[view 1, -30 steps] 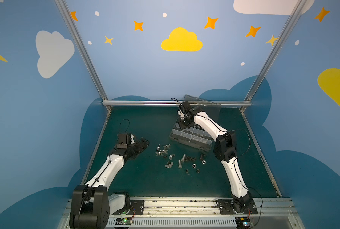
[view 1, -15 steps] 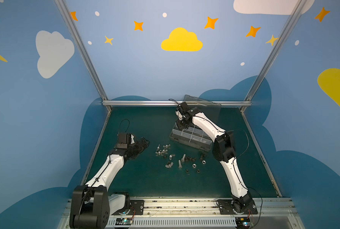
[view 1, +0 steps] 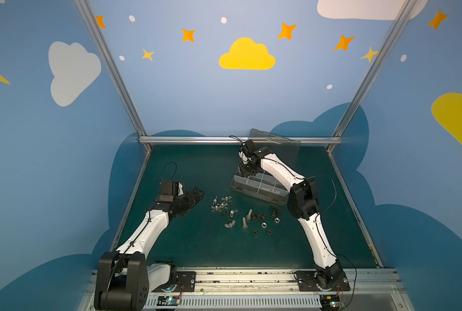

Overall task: Sort the screws and nuts into containers
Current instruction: Place the nut into the container, then pick up the nut from the center of the table.

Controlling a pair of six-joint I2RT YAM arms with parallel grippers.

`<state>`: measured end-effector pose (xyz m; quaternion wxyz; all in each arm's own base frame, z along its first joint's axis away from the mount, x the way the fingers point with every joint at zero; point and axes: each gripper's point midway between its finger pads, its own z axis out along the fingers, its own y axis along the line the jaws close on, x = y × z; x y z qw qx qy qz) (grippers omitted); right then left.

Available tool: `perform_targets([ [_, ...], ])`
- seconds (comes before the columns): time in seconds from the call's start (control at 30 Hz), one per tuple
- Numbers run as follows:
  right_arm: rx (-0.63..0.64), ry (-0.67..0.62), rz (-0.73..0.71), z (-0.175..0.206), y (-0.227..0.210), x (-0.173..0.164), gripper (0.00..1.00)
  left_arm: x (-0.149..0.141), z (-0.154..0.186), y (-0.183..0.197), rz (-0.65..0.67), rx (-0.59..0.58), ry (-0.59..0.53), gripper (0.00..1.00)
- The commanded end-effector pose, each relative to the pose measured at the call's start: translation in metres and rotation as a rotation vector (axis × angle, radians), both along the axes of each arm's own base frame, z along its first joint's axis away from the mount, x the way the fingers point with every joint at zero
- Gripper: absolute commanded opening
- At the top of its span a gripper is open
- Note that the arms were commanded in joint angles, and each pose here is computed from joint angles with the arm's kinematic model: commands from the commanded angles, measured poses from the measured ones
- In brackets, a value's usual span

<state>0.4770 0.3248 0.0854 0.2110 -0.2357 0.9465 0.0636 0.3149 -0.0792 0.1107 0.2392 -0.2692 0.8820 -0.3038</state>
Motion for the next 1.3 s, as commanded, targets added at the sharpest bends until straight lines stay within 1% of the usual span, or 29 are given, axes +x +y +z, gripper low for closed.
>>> perform_targets([
  [0.0, 0.011, -0.044, 0.011, 0.021, 0.002, 0.004, 0.37, 0.004, 0.013, -0.002, -0.004, -0.005, -0.023, 1.0],
  [0.13, 0.028, -0.065, 0.022, 0.04, 0.001, 0.002, 0.4, 0.005, 0.013, -0.003, -0.006, -0.003, -0.021, 0.99],
  [0.43, 0.091, -0.111, 0.057, 0.098, 0.0, -0.014, 0.45, 0.005, 0.012, -0.003, -0.008, 0.0, -0.018, 1.0],
  [0.57, 0.11, -0.115, 0.065, 0.113, -0.003, -0.022, 0.47, 0.005, 0.013, -0.003, -0.008, 0.003, -0.019, 1.0],
  [0.83, 0.125, -0.101, 0.079, 0.124, -0.008, -0.042, 0.52, 0.007, 0.012, -0.003, -0.013, 0.005, -0.013, 1.0],
  [1.17, 0.111, -0.09, 0.1, 0.126, -0.013, -0.061, 0.55, 0.01, 0.012, -0.005, -0.021, 0.0, -0.011, 1.0],
  [1.27, 0.13, -0.067, 0.119, 0.125, -0.011, -0.069, 0.56, 0.011, 0.01, -0.006, -0.024, -0.004, -0.006, 1.0],
])
